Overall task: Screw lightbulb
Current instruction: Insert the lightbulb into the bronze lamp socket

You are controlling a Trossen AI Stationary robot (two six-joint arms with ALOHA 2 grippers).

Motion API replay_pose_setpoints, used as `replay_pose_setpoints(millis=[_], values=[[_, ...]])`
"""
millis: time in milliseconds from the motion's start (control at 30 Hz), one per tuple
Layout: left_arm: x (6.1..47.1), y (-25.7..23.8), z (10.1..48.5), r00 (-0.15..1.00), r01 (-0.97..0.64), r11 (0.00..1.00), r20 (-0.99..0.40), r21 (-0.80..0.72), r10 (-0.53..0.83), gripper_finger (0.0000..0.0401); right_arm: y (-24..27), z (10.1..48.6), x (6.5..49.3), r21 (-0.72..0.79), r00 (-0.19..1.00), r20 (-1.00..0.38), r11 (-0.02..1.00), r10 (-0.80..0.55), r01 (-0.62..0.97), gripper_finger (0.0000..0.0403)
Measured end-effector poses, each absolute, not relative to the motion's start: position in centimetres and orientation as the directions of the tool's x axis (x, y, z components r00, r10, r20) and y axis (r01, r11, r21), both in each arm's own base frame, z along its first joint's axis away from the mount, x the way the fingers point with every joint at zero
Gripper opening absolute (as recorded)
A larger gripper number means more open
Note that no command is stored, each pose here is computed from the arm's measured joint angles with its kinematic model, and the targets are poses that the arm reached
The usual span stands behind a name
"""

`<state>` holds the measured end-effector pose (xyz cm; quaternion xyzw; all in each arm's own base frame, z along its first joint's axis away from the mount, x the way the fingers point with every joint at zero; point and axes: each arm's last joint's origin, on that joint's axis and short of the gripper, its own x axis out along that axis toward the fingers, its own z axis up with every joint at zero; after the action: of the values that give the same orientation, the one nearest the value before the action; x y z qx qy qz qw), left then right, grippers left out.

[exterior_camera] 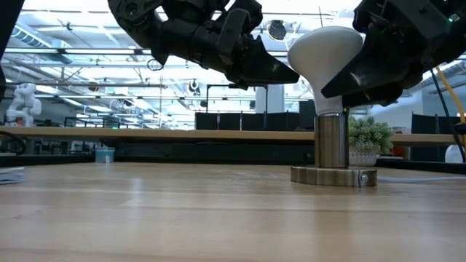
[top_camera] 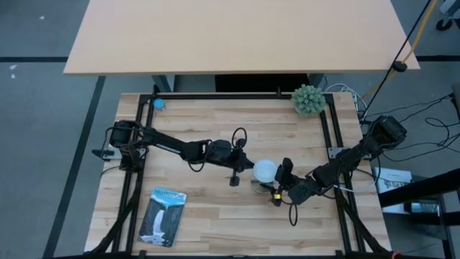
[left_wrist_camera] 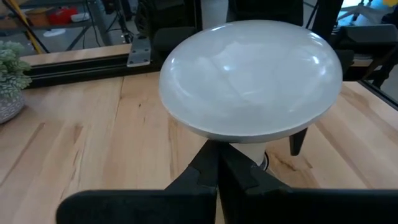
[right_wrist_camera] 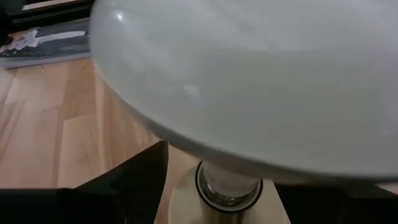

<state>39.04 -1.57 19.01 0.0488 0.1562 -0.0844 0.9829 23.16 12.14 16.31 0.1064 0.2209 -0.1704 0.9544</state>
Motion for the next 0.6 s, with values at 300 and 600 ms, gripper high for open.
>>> replay_pose_setpoints(millis=[300, 600], values=[[39.0, -1.6, 19.0, 0.937, 0.181, 0.981, -0.315, 0.069, -0.151, 0.0000, 11.9, 16.9, 22.5, 0.158, 0.838, -0.469, 0.907, -0.278, 0.390, 0.0265], [39.0, -1.6, 19.0, 0.937, 0.181, 0.981, -0.316, 0.069, -0.150, 0.0000, 12.3, 18.4, 21.3, 0.200, 0.860, -0.453, 0.913, -0.237, 0.356, 0.0265]])
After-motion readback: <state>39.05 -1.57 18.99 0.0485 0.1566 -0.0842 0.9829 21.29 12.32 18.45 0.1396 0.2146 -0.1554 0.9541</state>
